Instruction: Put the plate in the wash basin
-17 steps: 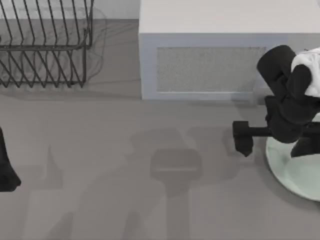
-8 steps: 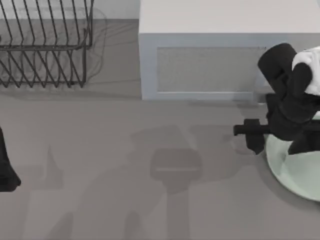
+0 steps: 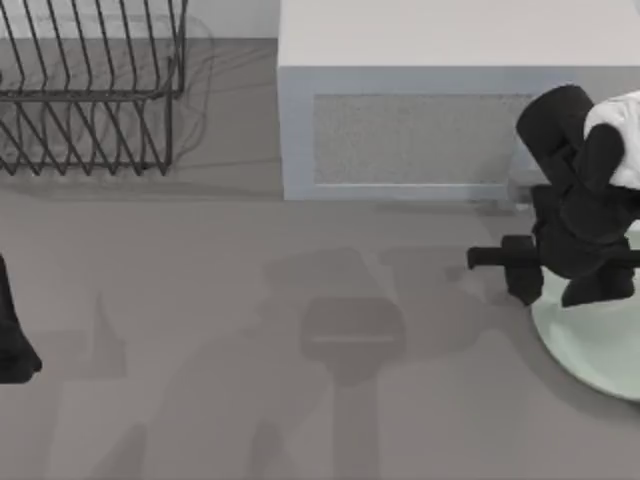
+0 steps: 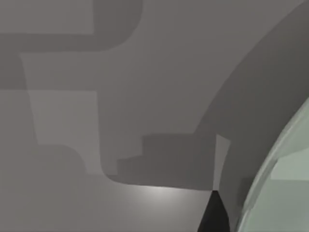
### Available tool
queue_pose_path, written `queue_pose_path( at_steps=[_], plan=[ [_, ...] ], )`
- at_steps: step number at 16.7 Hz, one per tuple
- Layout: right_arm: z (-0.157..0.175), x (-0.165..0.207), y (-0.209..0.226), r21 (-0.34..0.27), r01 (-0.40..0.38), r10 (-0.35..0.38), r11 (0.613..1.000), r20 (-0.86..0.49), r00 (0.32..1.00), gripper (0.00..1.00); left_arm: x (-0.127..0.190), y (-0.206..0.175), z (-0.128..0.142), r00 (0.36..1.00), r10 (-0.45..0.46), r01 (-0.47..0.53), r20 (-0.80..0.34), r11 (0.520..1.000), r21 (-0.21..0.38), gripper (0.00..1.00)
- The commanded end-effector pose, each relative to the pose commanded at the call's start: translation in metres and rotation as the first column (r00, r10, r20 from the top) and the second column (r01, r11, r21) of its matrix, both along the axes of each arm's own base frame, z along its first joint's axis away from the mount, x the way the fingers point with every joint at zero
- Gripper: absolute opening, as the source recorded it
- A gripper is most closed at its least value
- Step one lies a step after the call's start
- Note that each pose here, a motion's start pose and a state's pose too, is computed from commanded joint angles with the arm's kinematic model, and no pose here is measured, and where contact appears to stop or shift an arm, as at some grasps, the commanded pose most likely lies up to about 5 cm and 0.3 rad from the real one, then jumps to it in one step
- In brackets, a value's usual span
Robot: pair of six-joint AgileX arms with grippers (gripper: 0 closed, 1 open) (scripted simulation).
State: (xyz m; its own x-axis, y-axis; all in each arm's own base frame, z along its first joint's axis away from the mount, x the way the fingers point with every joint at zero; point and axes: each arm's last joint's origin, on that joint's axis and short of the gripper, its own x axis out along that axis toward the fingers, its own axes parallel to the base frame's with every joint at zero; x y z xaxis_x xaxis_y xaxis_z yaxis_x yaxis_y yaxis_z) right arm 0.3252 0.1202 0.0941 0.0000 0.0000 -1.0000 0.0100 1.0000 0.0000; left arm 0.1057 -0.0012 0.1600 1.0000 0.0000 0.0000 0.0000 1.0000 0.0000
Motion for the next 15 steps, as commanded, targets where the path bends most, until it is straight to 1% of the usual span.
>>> queue_pose_path(
  at_steps=[5, 6, 8, 10, 12, 15],
  plan=[
    [0.000, 0.000, 0.000, 0.000, 0.000, 0.000, 1.000, 0.000, 1.000, 0.00, 0.000, 0.000, 0.000, 1.000, 0.000, 0.000, 0.000, 1.000, 0.000, 1.00],
    [0.028, 0.006, -0.002, 0.026, 0.006, -0.009, 1.000, 0.091, 0.996, 0.00, 0.000, 0.000, 0.000, 1.000, 0.000, 0.000, 0.000, 1.000, 0.000, 1.00],
    [0.028, 0.004, -0.001, 0.024, -0.001, -0.001, 1.000, 0.080, 0.997, 0.00, 0.000, 0.000, 0.000, 1.000, 0.000, 0.000, 0.000, 1.000, 0.000, 1.00],
    [0.032, 0.000, 0.003, 0.022, -0.031, 0.030, 0.999, 0.043, 0.999, 0.00, 0.000, 0.000, 0.000, 1.000, 0.000, 0.000, 0.000, 1.000, 0.000, 1.00],
    [0.044, -0.005, 0.010, 0.022, -0.074, 0.074, 0.997, -0.003, 0.997, 0.00, 0.000, 0.000, 0.000, 1.000, 0.000, 0.000, 0.000, 1.000, 0.000, 1.00],
    [0.079, -0.010, 0.019, 0.025, -0.130, 0.131, 0.991, -0.063, 0.989, 0.00, 0.000, 0.000, 0.000, 1.000, 0.000, 0.000, 0.000, 1.000, 0.000, 1.00]
  ],
)
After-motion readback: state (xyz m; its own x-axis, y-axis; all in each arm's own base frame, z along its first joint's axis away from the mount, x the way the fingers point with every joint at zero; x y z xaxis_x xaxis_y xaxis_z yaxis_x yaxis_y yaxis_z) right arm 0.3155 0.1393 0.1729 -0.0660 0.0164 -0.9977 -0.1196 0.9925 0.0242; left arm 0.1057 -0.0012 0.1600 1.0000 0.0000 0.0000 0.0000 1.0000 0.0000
